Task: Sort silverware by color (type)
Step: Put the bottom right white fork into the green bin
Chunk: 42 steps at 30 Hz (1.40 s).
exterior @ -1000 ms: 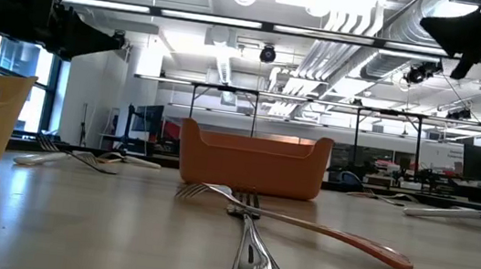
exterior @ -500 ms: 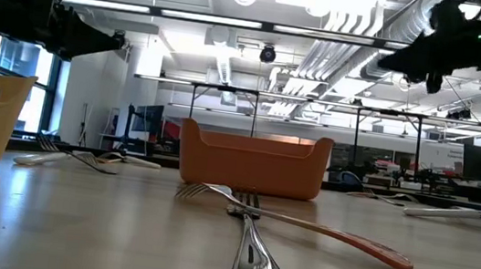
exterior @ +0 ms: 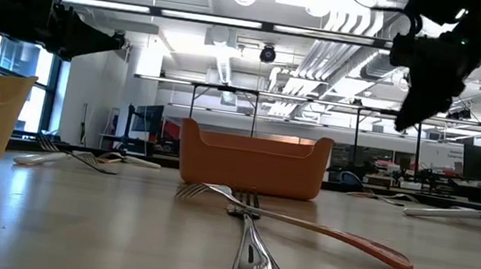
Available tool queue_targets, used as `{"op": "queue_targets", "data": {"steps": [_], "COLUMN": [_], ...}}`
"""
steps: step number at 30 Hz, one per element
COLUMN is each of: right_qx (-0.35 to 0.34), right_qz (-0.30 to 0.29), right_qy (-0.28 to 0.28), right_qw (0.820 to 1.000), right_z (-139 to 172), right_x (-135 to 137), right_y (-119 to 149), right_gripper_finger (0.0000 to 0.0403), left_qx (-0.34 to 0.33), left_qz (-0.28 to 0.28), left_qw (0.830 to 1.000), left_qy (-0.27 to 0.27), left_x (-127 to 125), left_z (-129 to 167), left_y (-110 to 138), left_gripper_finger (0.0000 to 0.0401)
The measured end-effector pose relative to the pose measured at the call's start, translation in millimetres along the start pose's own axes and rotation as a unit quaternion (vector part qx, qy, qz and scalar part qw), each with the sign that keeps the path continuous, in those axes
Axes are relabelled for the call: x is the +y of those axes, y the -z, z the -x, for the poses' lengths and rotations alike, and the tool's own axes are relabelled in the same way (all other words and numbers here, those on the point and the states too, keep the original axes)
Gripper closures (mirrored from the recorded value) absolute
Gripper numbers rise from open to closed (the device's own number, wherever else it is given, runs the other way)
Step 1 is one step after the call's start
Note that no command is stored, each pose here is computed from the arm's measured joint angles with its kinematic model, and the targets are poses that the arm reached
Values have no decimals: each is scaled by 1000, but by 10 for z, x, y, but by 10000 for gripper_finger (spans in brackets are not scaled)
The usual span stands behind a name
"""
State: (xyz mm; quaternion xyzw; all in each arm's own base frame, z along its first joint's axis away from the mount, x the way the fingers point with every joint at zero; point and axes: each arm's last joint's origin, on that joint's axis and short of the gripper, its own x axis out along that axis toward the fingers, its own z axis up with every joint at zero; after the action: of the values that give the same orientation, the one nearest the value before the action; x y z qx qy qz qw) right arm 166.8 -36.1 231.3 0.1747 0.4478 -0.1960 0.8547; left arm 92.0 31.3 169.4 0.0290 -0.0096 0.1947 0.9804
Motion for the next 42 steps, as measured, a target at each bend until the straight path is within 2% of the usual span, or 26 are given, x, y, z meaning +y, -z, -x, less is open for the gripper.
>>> {"op": "queue_targets", "data": {"steps": [5,9,15,26,32,38,42], "right_qx": [113,177,234,295,310,326,326], "right_qz": [17,27,48,63,61,56,32], "right_qy": [16,18,24,51,37,47,56], "right_qw": [993,984,971,952,948,943,943], "right_z": [-126,-252,-456,-826,-989,-1063,-1058], "right_x": [182,307,410,382,382,382,383], "right_y": [117,215,282,310,313,335,333], "right_gripper_finger": [248,247,247,250,278,326,362], "left_qx": [0,0,0,0,0,0,0], "left_qz": [0,0,0,0,0,0,0], "left_qw": [1000,1000,1000,1000,1000,1000,1000], "left_qy": [0,0,0,0,0,0,0], "left_x": [0,0,0,0,0,0,0], "left_z": [0,0,0,0,0,0,0], "left_y": [0,0,0,0,0,0,0], "left_gripper_finger": [400,400,400,400,400,400,400]}}
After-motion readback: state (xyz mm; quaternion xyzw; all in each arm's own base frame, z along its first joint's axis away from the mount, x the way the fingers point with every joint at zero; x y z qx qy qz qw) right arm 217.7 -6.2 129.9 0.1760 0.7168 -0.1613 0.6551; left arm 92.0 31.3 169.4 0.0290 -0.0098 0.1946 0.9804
